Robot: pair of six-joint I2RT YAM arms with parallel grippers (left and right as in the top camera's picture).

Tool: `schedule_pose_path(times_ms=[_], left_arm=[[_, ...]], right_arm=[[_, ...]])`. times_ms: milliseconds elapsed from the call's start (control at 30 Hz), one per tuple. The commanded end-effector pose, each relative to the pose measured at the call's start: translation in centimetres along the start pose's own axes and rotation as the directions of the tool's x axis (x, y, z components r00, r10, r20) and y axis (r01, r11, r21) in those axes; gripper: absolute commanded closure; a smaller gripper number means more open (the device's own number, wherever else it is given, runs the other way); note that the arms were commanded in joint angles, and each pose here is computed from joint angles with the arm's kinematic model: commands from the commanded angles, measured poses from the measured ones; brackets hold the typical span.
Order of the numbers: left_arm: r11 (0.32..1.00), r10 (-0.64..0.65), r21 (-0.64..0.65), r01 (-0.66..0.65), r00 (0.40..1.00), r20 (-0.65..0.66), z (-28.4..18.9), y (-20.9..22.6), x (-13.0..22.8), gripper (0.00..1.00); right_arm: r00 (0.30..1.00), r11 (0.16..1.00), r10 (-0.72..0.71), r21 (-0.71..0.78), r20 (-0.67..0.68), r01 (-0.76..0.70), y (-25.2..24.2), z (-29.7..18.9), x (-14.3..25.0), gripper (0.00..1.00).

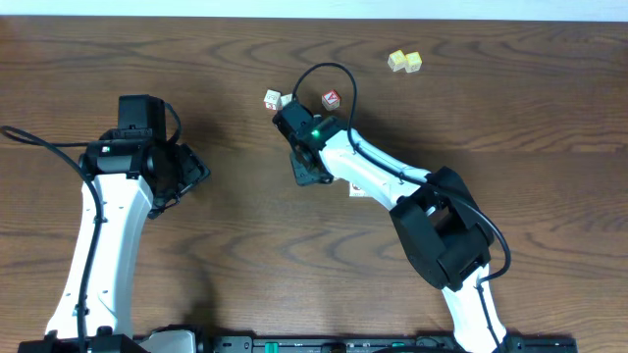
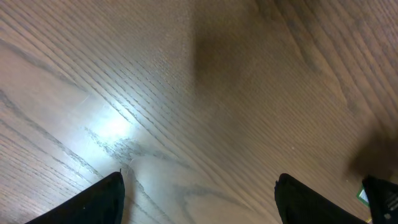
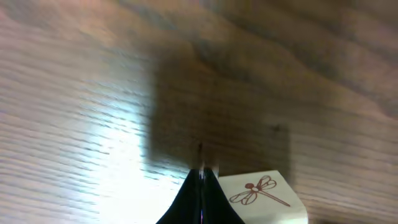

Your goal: Lift 5 blocks

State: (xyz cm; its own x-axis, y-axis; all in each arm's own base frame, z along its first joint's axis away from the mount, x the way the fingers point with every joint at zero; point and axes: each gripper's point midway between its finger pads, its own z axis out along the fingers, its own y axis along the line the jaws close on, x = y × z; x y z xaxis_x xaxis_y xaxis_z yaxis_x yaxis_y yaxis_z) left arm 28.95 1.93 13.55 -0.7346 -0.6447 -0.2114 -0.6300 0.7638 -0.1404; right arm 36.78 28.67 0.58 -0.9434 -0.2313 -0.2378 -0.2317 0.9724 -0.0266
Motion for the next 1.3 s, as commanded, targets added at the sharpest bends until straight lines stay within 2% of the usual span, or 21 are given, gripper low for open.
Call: schedule_pose_path(times_ms=[0,200,400,533,733,1000,1267], left_arm=[[1.0,0.001,0.01,-0.001,1.0,0.023,-0.7,-0.1,-0.5,0.22],[1.0,0.001,0.01,-0.001,1.0,0.023,-0.7,-0.1,-0.5,0.22],[1.0,0.001,0.01,-0.001,1.0,0.023,-0.7,-0.1,-0.5,0.22],[1.0,0.001,0.01,-0.001,1.0,0.024,-0.7,-0.1,-0.5,0.22],[1.0,0.001,0.01,-0.001,1.0,0.024,-0.7,-0.1,-0.5,0.22],[1.0,0.001,0.01,-0.001,1.0,0.024,-0.7,-0.1,-0.5,0.22],[1.0,0.001,0.01,-0.001,1.0,0.024,-0.7,-0.1,-0.5,0.22]], right_arm=[[0.997,0.999,0.035,-0.008,0.063,-0.034,0.2,-2.1,-2.9,0.99],[0.995,0.999,0.042,-0.011,0.092,-0.041,-1.0,-4.2,-5.3,0.99],[0.994,0.996,0.089,0.011,0.062,-0.09,-3.9,-3.9,-5.5,0.99],[0.998,0.997,0.061,-0.045,0.034,-0.06,-3.4,-3.7,-5.2,0.99],[0.999,0.998,0.045,-0.045,0.025,-0.044,-3.0,-3.3,-4.7,0.99],[0.999,0.998,0.044,-0.037,0.01,-0.044,-3.5,-0.2,-2.8,0.99],[0.999,0.998,-0.049,-0.038,-0.016,0.049,-3.3,0.3,-1.8,0.99]])
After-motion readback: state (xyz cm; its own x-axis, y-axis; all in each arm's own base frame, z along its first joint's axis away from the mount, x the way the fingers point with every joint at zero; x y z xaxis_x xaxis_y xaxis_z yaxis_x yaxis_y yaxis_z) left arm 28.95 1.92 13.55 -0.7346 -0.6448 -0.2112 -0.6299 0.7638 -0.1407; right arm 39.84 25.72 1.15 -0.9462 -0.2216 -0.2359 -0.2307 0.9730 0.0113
